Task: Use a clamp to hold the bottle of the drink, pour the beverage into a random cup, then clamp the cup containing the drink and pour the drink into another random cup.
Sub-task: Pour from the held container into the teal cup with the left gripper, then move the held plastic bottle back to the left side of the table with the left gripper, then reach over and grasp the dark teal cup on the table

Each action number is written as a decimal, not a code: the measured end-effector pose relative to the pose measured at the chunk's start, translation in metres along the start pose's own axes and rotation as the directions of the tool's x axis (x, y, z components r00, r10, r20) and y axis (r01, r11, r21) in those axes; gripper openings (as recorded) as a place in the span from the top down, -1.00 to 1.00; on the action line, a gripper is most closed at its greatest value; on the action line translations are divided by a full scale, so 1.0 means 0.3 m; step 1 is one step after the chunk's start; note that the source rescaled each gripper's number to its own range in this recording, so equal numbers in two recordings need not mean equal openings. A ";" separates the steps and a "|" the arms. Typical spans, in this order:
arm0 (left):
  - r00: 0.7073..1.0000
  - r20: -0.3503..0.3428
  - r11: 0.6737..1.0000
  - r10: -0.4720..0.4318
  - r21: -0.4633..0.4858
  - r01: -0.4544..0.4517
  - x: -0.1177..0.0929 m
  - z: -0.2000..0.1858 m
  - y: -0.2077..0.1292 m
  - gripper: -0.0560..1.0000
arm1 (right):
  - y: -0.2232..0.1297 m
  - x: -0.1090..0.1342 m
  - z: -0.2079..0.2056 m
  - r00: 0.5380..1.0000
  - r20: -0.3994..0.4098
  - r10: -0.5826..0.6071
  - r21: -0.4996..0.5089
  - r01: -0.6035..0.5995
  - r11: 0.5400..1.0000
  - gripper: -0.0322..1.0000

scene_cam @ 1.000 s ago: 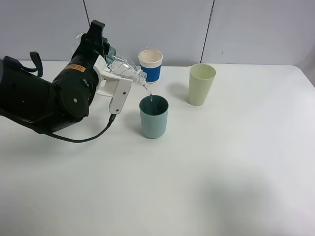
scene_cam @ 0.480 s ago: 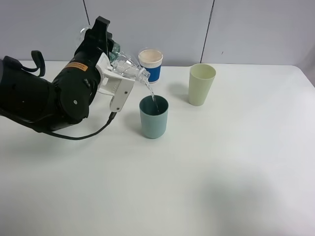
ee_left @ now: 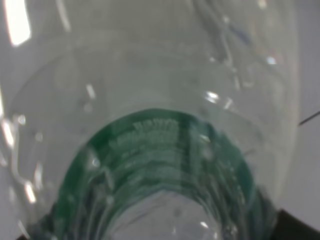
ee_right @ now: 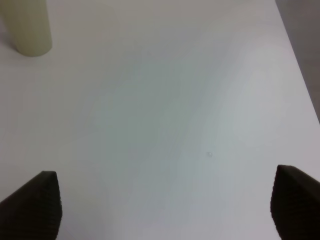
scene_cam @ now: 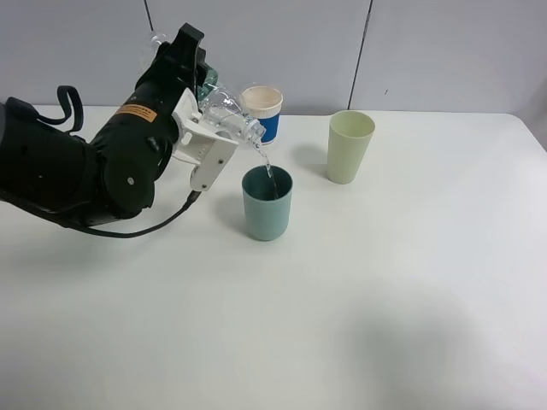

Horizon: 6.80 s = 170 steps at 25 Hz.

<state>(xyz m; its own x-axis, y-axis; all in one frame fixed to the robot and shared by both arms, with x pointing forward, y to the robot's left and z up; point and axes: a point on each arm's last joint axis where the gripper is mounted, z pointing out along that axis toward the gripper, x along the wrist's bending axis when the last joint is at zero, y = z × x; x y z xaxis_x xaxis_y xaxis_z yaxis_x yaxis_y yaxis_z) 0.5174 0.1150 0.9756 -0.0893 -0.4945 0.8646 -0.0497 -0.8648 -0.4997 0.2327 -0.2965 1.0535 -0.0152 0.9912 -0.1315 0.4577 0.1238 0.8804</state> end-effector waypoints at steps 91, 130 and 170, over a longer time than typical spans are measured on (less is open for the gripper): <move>-0.427 0.331 -0.394 -0.841 0.166 0.904 -0.376 -0.047 -0.381 0.89 | 0.000 0.000 0.000 1.000 0.000 0.000 0.000 0.000 1.000 -0.06; -0.406 0.375 -0.313 -0.834 0.285 0.906 -0.625 -0.027 -0.252 0.59 | 0.000 0.000 0.000 1.000 0.000 0.000 0.000 0.000 1.000 -0.06; -0.562 0.162 -0.582 -0.811 -0.139 0.801 -0.131 -0.496 -0.522 -0.93 | 0.000 0.000 0.000 1.000 0.000 0.000 0.000 0.000 1.000 -0.06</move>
<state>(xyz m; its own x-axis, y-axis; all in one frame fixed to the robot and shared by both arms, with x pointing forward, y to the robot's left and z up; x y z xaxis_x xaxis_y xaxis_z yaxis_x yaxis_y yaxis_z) 0.3806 0.2828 1.0119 0.2513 0.9653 -0.0715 -0.1809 0.1195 0.9762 0.2327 -0.2965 1.0535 -0.0152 0.9912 -0.1315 0.4577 0.1238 0.8804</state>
